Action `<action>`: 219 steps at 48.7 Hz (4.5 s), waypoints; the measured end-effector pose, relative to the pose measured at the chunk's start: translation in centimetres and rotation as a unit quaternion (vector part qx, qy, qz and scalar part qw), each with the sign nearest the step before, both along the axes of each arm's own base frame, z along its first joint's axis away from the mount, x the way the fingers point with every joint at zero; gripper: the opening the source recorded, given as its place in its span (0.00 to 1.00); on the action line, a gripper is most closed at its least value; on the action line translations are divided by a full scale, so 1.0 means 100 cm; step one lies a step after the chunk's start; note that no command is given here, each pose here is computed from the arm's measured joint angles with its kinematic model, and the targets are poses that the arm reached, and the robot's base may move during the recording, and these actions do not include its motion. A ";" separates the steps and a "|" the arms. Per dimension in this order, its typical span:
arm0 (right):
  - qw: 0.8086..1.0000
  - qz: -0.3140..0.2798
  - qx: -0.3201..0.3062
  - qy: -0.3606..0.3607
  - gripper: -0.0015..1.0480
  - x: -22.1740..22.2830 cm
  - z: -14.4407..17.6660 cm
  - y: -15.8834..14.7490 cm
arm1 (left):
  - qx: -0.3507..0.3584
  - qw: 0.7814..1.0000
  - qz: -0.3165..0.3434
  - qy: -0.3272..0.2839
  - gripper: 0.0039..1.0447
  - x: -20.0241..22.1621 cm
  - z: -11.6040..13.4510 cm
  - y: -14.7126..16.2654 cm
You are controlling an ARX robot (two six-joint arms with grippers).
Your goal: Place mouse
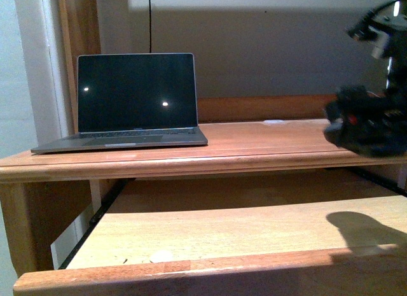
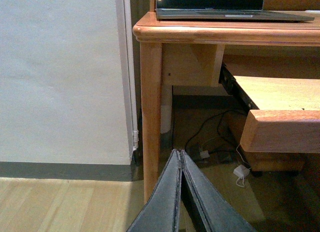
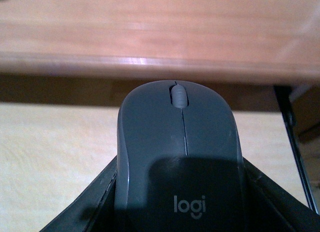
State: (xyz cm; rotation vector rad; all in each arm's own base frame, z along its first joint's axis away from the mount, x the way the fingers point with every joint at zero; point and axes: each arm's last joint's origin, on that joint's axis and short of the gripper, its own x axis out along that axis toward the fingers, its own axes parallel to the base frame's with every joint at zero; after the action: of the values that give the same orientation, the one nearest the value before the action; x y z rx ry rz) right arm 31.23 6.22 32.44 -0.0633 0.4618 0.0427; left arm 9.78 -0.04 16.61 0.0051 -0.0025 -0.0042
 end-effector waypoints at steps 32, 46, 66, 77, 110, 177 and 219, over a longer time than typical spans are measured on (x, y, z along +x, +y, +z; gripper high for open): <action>0.992 -0.081 -0.096 -0.022 0.53 0.157 -0.005 0.120 | -0.001 1.000 0.000 -0.001 0.47 0.000 0.000 0.000; 0.994 -0.081 -0.035 -0.062 0.84 0.162 -0.002 0.119 | -0.001 1.000 0.000 -0.001 0.93 0.000 0.000 0.000; 0.984 0.002 0.061 -0.166 0.93 -0.001 0.023 0.002 | -0.001 1.000 0.000 -0.001 0.93 0.000 0.000 0.000; 0.995 -0.022 0.032 -0.090 0.93 -0.077 -0.074 -0.047 | -0.001 1.000 0.000 -0.001 0.93 0.000 0.000 0.000; 0.998 -0.029 -0.040 -0.047 0.93 -0.038 -0.142 0.010 | -0.001 1.000 0.000 -0.001 0.93 0.000 0.000 0.000; 0.987 -0.100 0.088 -0.093 0.93 -0.173 -0.118 -0.025 | -0.001 1.000 0.000 -0.001 0.93 0.000 0.000 0.000; 0.972 -0.021 0.034 -0.233 0.03 -0.215 -0.156 -0.062 | -0.001 1.000 0.000 -0.001 0.93 0.000 0.000 0.000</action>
State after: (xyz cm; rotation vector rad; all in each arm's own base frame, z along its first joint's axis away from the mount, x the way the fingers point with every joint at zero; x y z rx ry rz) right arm 9.71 0.03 16.83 0.0052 -0.0086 0.0012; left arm 9.76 -0.04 16.61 0.0036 -0.0036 -0.0042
